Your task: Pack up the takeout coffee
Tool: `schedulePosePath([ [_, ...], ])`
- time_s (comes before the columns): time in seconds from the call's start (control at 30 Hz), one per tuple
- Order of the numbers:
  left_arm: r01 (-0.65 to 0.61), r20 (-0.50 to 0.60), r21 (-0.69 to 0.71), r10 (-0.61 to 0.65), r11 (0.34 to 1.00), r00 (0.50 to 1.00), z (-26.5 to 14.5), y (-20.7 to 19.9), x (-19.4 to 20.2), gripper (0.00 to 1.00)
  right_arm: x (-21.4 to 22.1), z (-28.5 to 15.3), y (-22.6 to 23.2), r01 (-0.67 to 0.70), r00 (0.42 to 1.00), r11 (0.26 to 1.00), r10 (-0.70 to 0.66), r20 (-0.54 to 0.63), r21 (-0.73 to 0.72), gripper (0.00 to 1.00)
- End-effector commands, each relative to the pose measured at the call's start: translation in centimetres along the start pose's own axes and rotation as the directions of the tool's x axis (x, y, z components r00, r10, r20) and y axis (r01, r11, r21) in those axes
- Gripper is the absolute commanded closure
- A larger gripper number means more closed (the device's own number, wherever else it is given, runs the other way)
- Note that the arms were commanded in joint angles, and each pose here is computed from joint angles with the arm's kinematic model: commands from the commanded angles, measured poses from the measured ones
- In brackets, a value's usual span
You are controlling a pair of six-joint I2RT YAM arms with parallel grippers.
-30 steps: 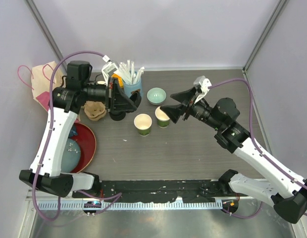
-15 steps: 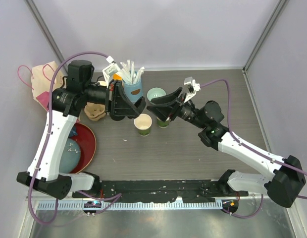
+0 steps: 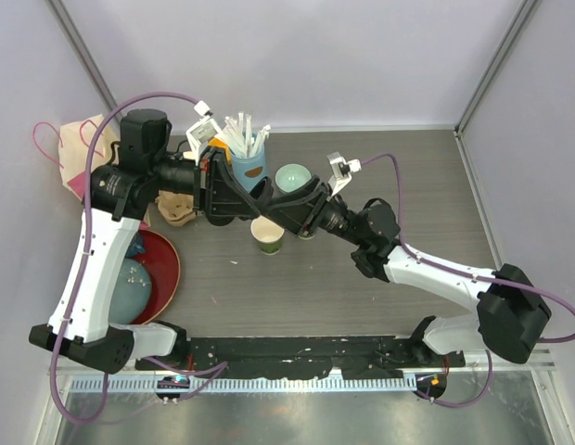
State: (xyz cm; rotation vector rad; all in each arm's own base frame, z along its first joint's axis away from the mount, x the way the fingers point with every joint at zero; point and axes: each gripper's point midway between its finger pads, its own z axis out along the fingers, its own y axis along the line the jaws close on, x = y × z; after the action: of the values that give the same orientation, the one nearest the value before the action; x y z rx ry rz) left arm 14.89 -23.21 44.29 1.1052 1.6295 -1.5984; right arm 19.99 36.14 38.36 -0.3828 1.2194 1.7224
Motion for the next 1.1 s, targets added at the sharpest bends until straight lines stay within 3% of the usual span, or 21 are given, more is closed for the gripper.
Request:
schedulePosePath([
  [0.0,-0.063,0.006,0.036,0.062,0.997,0.998,-0.3,-2.1,-0.2,1.0,-3.4,0.8,3.9,0.052,0.993,0.99,-0.037,0.11,-0.13,0.5],
  [0.47,-0.077,-0.001,0.055,0.077,0.995,0.997,-0.2,-2.3,0.2,1.0,-3.8,2.1,2.4,0.061,0.99,0.994,-0.05,0.129,-0.089,0.62],
  [0.67,-0.084,-0.003,0.06,0.084,0.995,0.996,-0.1,-2.2,0.4,1.0,-3.7,2.3,2.3,0.083,0.99,0.992,-0.071,0.121,-0.096,0.81],
  [0.7,-0.073,-0.005,0.06,0.074,0.996,0.997,-0.1,-2.0,0.6,1.0,-3.8,2.2,2.5,0.088,0.989,0.991,-0.075,0.124,-0.098,0.93],
  [0.73,-0.07,-0.006,0.051,0.071,0.996,0.997,-0.1,-1.8,0.6,1.0,-3.9,2.2,2.4,0.092,0.989,0.991,-0.08,0.127,-0.092,0.99],
  [0.83,-0.066,-0.011,-0.004,0.066,0.998,0.998,0.0,-0.6,0.9,1.0,-3.5,1.6,1.3,0.107,0.988,0.994,-0.102,0.117,-0.031,0.99],
  [0.87,-0.062,-0.013,-0.026,0.062,0.998,0.998,0.0,0.0,1.0,0.96,-3.4,1.4,0.9,0.109,0.988,0.994,-0.108,0.109,-0.004,0.99],
  [0.9,-0.06,-0.015,-0.055,0.059,0.997,0.998,0.0,0.6,1.0,0.84,-3.1,1.2,0.2,0.138,0.986,0.99,-0.141,0.094,0.031,0.99],
  [0.97,-0.05,-0.02,-0.137,0.048,0.989,0.999,-0.1,2.3,1.1,0.72,-2.4,0.6,-2.0,0.151,0.987,0.976,-0.157,0.025,0.159,0.99],
  [1.0,-0.049,-0.02,-0.167,0.046,0.985,0.999,-0.2,2.9,1.2,0.61,-2.2,0.3,-2.8,0.17,0.985,0.963,-0.173,-0.003,0.208,0.99],
  [1.07,-0.058,-0.032,-0.264,0.051,0.963,0.998,-0.6,4.8,1.3,0.52,-1.5,-1.0,-5.2,0.238,0.971,0.912,-0.215,-0.105,0.334,0.99],
])
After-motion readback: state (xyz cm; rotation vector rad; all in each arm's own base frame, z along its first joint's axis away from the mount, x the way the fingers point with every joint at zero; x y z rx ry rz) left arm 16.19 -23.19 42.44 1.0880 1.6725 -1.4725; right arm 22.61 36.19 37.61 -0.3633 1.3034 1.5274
